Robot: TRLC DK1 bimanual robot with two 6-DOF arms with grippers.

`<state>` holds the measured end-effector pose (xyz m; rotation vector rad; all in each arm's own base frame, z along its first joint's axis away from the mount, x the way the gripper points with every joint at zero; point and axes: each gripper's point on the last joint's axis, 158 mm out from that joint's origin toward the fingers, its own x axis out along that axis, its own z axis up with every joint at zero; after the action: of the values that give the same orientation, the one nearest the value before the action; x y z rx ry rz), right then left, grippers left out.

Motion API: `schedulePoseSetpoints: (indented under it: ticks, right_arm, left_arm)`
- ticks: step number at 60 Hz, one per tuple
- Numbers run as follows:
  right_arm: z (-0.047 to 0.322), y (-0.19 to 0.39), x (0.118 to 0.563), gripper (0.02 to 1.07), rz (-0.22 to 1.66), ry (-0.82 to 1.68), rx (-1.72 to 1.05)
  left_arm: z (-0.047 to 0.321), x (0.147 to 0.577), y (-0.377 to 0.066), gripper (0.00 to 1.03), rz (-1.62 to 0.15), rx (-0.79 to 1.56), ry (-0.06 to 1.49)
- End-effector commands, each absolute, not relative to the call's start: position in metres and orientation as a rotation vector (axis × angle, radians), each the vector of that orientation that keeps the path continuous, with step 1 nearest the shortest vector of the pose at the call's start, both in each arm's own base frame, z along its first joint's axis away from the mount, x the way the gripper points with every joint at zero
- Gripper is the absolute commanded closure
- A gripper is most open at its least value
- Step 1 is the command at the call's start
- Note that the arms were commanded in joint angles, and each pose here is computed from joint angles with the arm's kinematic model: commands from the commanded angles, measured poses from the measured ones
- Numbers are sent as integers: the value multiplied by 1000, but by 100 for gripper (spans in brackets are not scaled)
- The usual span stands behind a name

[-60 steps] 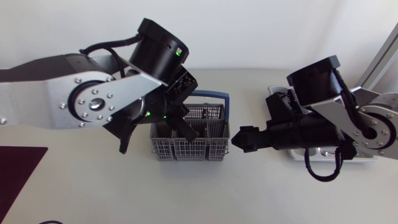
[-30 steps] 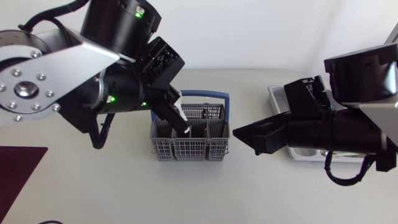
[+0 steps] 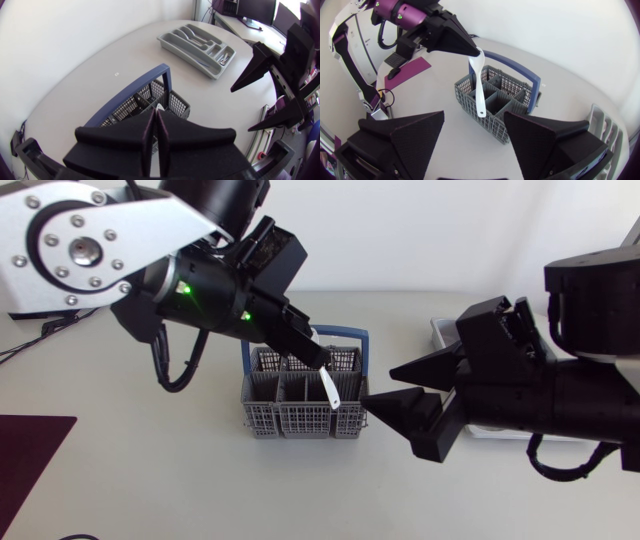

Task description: Sort the cutlery from the basket into the organizer compartments.

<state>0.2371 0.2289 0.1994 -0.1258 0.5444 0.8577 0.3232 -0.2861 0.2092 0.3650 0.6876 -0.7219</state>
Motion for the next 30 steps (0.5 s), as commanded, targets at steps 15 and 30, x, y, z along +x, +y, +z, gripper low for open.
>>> schedulePoseSetpoints:
  ticks: [15, 30]
  right_arm:
    - [179, 239, 270, 24, 822, 553, -228]
    - [169, 240, 297, 47, 777, 583, -234]
  left_arm:
    - [197, 341, -310, 100, -737, 284, 766]
    - [189, 343, -326, 100, -780, 241, 824]
